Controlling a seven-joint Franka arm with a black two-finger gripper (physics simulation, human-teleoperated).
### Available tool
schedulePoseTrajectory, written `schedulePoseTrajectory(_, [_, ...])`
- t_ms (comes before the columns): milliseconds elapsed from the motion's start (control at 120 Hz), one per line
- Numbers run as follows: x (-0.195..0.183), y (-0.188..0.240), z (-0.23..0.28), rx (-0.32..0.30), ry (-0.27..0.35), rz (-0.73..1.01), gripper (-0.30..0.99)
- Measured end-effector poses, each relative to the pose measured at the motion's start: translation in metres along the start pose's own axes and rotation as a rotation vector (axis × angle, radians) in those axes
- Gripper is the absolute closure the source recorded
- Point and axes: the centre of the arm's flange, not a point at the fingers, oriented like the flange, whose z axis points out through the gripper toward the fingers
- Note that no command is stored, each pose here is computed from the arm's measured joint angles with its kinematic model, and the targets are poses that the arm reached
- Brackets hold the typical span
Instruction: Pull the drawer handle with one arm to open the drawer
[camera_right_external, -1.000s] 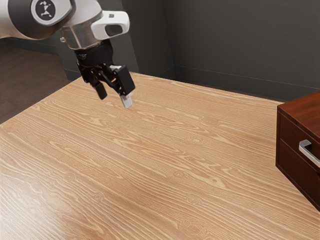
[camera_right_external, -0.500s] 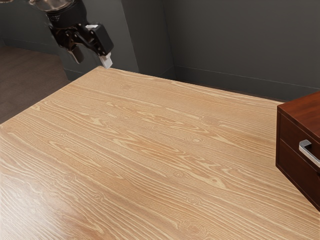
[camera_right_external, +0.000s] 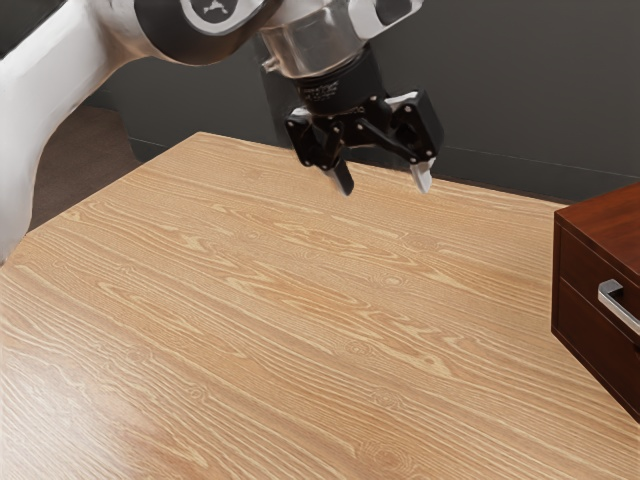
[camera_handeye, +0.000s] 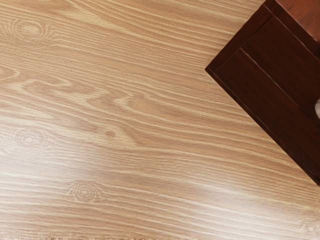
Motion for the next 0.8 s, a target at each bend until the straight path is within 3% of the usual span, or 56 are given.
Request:
schedulePoseTrajectory(217, [-0.008,0.04,0.027,-0.032,-0.021,-0.165,0.03])
schedulePoseTrajectory(417, [-0.015,0.077,0.056,-0.1,-0.057,-0.277,0.03])
schedulePoseTrajectory(800, [0.003,0.115,0.124,-0.172,-0.075,-0.453,0.03])
